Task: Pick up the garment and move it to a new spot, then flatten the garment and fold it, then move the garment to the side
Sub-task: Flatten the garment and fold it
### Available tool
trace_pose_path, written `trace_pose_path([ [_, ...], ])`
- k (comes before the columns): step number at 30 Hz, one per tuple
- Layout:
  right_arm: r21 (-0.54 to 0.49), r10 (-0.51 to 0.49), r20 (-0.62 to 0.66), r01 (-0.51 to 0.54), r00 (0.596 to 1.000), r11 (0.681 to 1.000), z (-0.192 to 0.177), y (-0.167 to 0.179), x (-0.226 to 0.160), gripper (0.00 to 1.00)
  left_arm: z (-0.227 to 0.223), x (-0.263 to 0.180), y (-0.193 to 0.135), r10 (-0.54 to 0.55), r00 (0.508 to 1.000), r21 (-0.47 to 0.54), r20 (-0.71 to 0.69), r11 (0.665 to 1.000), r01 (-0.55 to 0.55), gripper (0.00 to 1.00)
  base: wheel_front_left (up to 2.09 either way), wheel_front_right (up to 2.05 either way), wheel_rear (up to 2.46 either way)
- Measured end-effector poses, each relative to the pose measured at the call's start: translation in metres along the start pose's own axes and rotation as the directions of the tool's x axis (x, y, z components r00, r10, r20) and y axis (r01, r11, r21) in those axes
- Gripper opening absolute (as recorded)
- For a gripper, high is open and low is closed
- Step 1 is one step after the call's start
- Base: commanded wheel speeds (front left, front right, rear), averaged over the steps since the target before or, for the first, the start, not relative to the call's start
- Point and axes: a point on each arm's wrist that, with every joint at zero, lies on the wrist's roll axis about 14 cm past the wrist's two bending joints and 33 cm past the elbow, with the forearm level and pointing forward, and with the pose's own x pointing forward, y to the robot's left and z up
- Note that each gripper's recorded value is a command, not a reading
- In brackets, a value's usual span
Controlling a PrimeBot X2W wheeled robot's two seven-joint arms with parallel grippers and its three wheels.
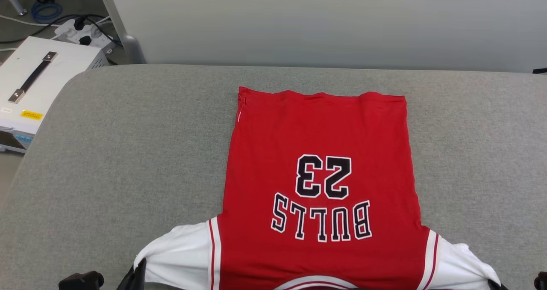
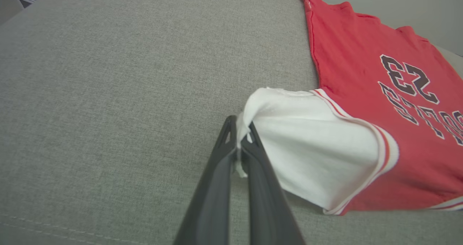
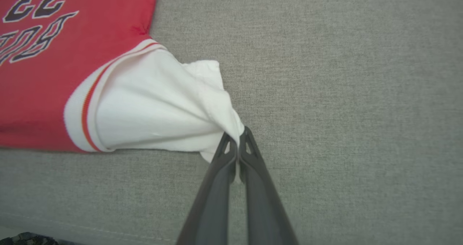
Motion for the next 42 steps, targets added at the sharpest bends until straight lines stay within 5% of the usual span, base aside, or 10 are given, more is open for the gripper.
trace_pose_path([
  [1, -0.003, 0.0, 0.002, 0.0, 1.0, 1.0, 0.002, 0.0, 0.001, 0.49, -0.001, 0.001, -0.002, -0.006, 1.0, 0.004, -0.002, 1.0, 0.006, 0.0, 0.0, 0.0, 0.0],
  [2, -0.009, -0.001, 0.009, 0.001, 1.0, 1.0, 0.006, 0.0, 0.003, 1.0, -0.001, 0.002, -0.004, -0.012, 1.0, 0.007, -0.003, 1.0, 0.012, 0.0, 0.0, 0.0, 0.0],
  [8, -0.059, 0.022, 0.164, -0.013, 0.986, 0.998, 0.071, 0.002, 0.016, 1.0, 0.007, 0.014, -0.024, -0.057, 0.998, 0.021, 0.03, 0.998, 0.056, 0.0, 0.0, 0.0, 0.0],
  [18, -0.276, 0.115, 0.45, 0.016, 0.885, 0.961, 0.25, 0.01, 0.04, 1.0, 0.035, 0.039, -0.049, -0.1, 0.988, 0.047, 0.12, 0.994, 0.095, 0.0, 0.0, 0.0, 0.0],
  [23, -0.38, 0.195, 0.373, -0.042, 0.907, 0.924, 0.291, 0.042, 0.079, 1.0, 0.049, 0.054, -0.058, -0.107, 0.98, 0.048, 0.169, 0.994, 0.101, 0.0, 0.0, 0.0, 0.0],
  [30, -0.406, 0.173, -0.041, -0.175, 0.984, 0.897, 0.26, 0.066, 0.163, 1.0, 0.059, 0.074, -0.059, -0.086, 0.973, 0.049, 0.213, 0.996, 0.077, 0.0, 0.0, 0.0, 0.0],
  [35, -0.381, 0.099, -0.304, -0.216, 0.948, 0.899, 0.218, 0.064, 0.211, 1.0, 0.058, 0.087, -0.06, -0.073, 0.972, 0.042, 0.222, 0.997, 0.066, 0.0, 0.0, 0.0, 0.0],
  [42, -0.344, 0.069, -0.458, -0.248, 0.886, 0.906, 0.169, 0.069, 0.264, 1.0, 0.047, 0.1, -0.053, -0.039, 0.978, 0.033, 0.205, 0.999, 0.033, 0.0, 0.0, 0.0, 0.0],
])
